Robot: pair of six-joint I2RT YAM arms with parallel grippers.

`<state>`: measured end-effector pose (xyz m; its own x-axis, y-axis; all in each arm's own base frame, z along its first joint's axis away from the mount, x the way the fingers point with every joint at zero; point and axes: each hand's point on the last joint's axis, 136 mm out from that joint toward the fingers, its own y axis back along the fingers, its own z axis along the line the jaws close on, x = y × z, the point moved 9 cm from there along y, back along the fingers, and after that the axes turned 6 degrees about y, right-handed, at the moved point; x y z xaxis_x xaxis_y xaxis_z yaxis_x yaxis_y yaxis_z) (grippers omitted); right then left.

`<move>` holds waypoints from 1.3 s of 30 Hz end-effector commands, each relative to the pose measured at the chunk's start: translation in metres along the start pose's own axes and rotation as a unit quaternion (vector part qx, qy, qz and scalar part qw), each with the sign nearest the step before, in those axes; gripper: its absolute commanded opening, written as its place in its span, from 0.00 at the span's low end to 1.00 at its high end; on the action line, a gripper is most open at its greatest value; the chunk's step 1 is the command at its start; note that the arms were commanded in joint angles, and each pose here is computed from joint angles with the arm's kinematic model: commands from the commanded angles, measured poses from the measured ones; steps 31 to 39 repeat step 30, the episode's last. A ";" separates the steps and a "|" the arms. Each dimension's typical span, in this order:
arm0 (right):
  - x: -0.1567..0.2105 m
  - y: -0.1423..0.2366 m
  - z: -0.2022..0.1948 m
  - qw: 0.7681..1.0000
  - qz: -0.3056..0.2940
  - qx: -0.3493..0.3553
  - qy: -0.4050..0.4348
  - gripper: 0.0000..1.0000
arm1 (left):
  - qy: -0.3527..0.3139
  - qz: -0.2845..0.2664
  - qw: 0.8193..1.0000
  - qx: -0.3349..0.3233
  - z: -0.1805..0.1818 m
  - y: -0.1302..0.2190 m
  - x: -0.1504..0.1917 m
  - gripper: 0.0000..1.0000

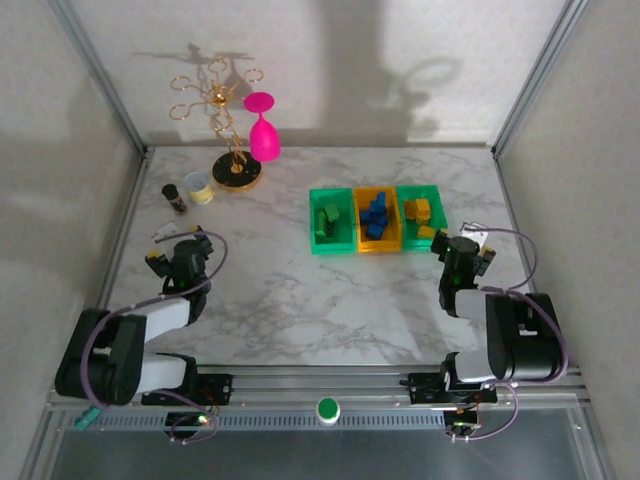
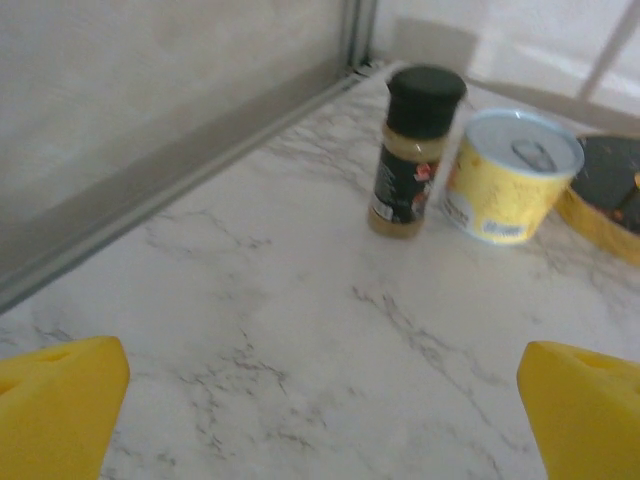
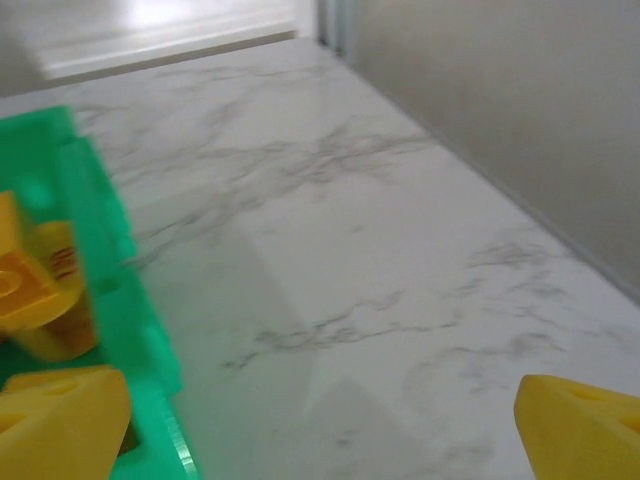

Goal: Sort the legos into containers by color
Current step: Reset both arms

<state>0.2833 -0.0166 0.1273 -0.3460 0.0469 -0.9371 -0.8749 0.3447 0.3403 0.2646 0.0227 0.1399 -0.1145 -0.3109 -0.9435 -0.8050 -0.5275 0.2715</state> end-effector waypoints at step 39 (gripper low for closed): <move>-0.007 0.007 0.015 0.983 -0.121 -0.140 0.025 0.99 | 0.005 -0.052 0.984 0.170 -0.023 -0.005 0.003 0.99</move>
